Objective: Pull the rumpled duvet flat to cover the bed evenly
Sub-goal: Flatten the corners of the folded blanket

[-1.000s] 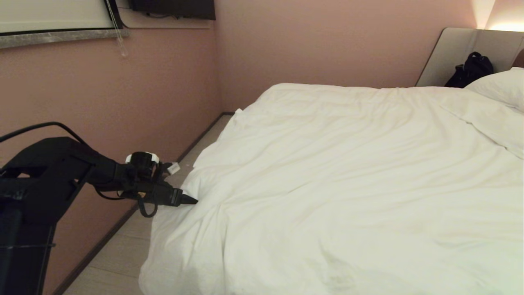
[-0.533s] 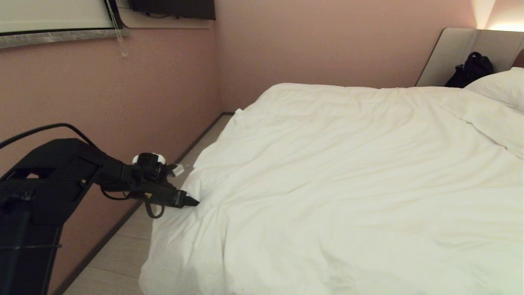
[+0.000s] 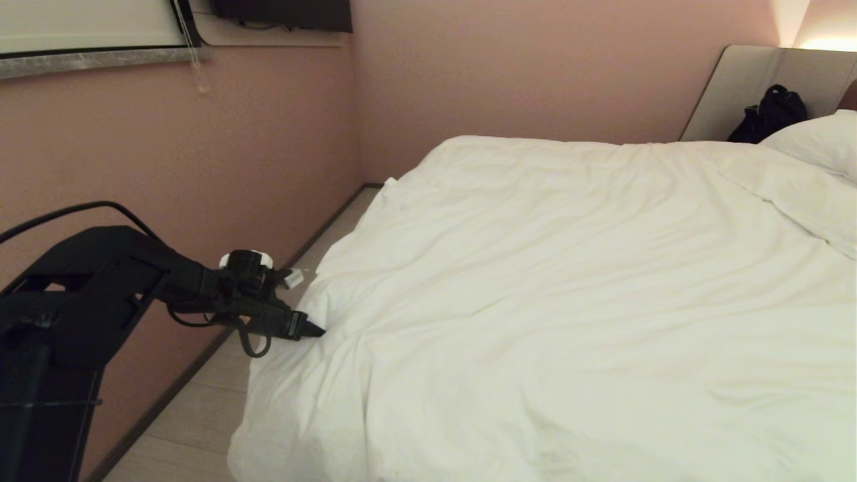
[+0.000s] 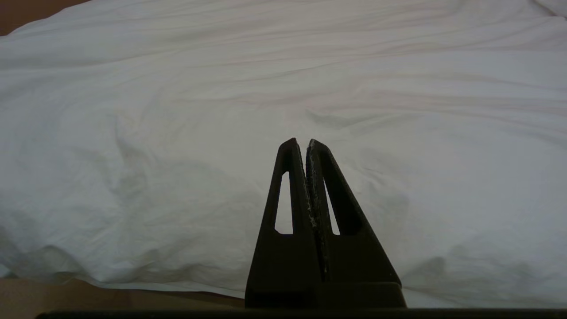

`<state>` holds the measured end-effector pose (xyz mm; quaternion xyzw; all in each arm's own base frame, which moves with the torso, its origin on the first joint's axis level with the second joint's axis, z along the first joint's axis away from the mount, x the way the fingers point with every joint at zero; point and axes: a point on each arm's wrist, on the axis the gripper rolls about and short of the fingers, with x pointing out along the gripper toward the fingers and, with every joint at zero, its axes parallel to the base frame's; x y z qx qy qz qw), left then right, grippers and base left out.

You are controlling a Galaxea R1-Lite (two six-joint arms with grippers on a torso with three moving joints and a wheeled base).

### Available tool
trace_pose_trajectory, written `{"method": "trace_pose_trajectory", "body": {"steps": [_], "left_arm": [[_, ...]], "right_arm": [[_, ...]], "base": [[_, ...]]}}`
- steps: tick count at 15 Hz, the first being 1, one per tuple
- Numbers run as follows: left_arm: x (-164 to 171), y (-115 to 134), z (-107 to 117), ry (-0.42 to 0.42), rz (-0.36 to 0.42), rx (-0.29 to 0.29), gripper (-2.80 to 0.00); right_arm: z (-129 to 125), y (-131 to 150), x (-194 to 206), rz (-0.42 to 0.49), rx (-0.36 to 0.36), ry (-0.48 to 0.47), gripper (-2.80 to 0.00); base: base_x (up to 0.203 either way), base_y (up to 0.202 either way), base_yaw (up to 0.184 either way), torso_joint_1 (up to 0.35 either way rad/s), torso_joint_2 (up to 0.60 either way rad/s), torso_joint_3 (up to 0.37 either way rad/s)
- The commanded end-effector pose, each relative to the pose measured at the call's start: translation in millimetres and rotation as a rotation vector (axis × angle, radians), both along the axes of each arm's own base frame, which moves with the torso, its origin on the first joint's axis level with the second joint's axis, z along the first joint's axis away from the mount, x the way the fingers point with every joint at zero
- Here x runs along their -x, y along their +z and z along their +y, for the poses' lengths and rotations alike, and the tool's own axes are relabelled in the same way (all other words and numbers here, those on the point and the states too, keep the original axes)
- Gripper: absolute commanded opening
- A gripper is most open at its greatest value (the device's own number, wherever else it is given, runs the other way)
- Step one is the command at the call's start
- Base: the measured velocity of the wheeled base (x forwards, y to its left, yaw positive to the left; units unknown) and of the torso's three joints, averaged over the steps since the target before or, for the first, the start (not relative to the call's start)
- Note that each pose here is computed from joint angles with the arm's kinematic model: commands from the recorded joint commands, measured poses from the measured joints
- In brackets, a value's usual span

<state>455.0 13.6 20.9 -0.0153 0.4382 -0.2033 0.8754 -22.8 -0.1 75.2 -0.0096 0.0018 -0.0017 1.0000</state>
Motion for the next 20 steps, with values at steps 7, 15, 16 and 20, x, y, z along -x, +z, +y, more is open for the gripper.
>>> {"method": "trace_pose_trajectory", "body": {"steps": [7, 15, 16, 20], "left_arm": [[-0.5, 0.4, 0.6, -0.002, -0.005, 0.0, -2.8], [1.6, 16.6, 4.8, 0.054, -0.022, -0.013, -2.8], [1.4, 18.1, 7.4, 0.081, -0.024, -0.032, -2.8], [3.0, 22.9, 39.5, 0.184, -0.032, -0.071, -2.8]], "right_arm": [[0.0, 0.0, -0.1, 0.001, 0.001, 0.0, -2.8], [0.0, 0.0, -0.1, 0.001, 0.001, 0.0, -2.8], [0.0, 0.0, -0.1, 0.001, 0.001, 0.0, -2.8], [0.0, 0.0, -0.1, 0.001, 0.001, 0.0, -2.8]], "base": [[0.0, 0.0, 0.0, 0.0, 0.0, 0.0], [0.0, 0.0, 0.0, 0.0, 0.0, 0.0], [0.0, 0.0, 0.0, 0.0, 0.0, 0.0], [0.0, 0.0, 0.0, 0.0, 0.0, 0.0]]}}
